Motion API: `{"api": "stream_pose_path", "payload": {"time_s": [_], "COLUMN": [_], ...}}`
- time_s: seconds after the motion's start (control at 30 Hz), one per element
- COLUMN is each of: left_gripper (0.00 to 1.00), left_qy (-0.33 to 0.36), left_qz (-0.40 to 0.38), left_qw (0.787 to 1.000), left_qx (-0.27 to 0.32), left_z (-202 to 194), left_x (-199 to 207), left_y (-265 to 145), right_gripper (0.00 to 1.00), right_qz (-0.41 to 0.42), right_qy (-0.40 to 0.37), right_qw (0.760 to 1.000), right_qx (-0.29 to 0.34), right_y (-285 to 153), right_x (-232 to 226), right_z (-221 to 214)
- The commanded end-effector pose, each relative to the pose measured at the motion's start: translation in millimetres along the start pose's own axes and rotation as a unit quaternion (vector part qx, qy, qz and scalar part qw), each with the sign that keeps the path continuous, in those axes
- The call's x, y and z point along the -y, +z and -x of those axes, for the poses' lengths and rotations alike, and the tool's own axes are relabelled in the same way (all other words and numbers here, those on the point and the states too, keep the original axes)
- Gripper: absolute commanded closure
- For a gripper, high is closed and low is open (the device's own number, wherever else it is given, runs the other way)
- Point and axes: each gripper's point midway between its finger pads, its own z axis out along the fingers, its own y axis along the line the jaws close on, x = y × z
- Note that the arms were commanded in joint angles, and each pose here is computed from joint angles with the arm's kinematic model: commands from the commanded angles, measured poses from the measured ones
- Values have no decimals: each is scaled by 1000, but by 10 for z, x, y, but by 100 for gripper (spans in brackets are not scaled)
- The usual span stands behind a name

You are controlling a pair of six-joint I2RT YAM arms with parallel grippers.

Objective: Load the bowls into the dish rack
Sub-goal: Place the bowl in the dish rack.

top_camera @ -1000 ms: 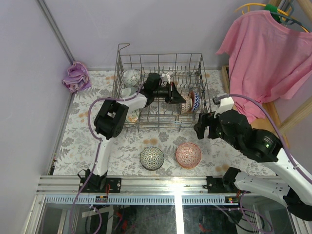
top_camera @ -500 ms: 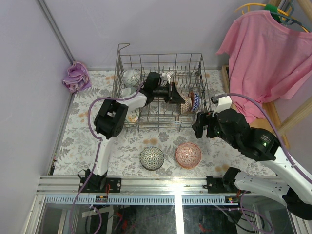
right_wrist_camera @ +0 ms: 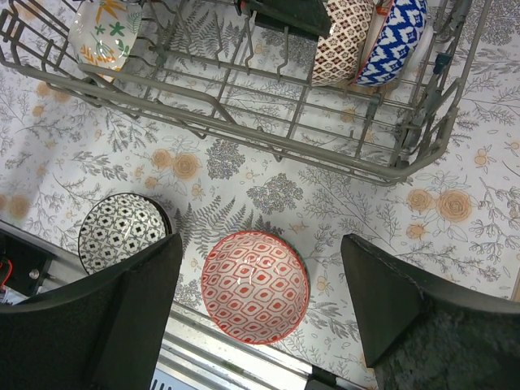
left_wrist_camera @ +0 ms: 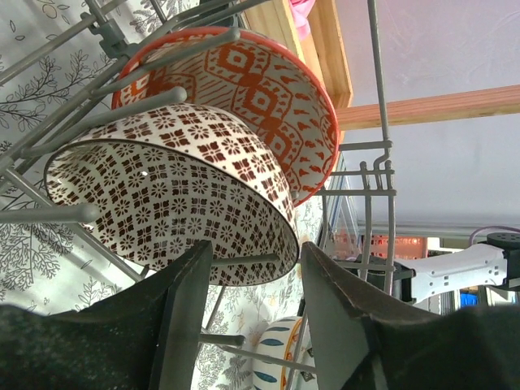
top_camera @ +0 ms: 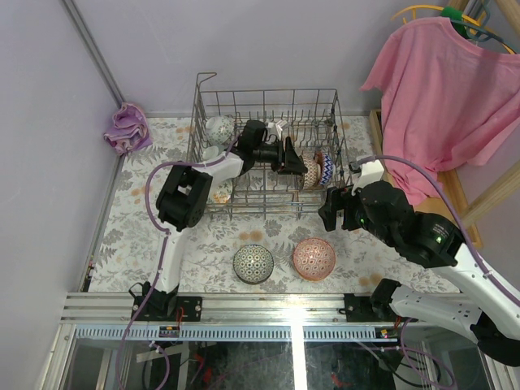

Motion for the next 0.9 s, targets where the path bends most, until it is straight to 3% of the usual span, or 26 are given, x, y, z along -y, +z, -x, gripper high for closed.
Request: {"api": "stream_pose_path", "payload": {"time_s": [0.0, 0.27, 0.5, 0.87], "left_gripper": [52, 49, 42, 28], "left_qy": [-14, -2, 38, 96], "left_qz": [1, -10, -21, 23], "left_qw": [1000, 1000, 999, 992], "left_qx": [-10, -4, 27, 78], "left_z": [22, 57, 112, 37], "left_x": [-27, 141, 636, 1177], "left_y": [-17, -74, -313, -789], "right_gripper": [14, 14, 14, 10], "right_qz": [11, 12, 14, 31], "right_qy": [-1, 0, -1, 9], "right_qw": [1000, 1000, 1000, 999], "right_qx": [17, 17, 20, 20], "right_y": [3, 9, -8, -44], "right_x": [-39, -45, -56, -115], "right_z": [82, 77, 118, 129]}}
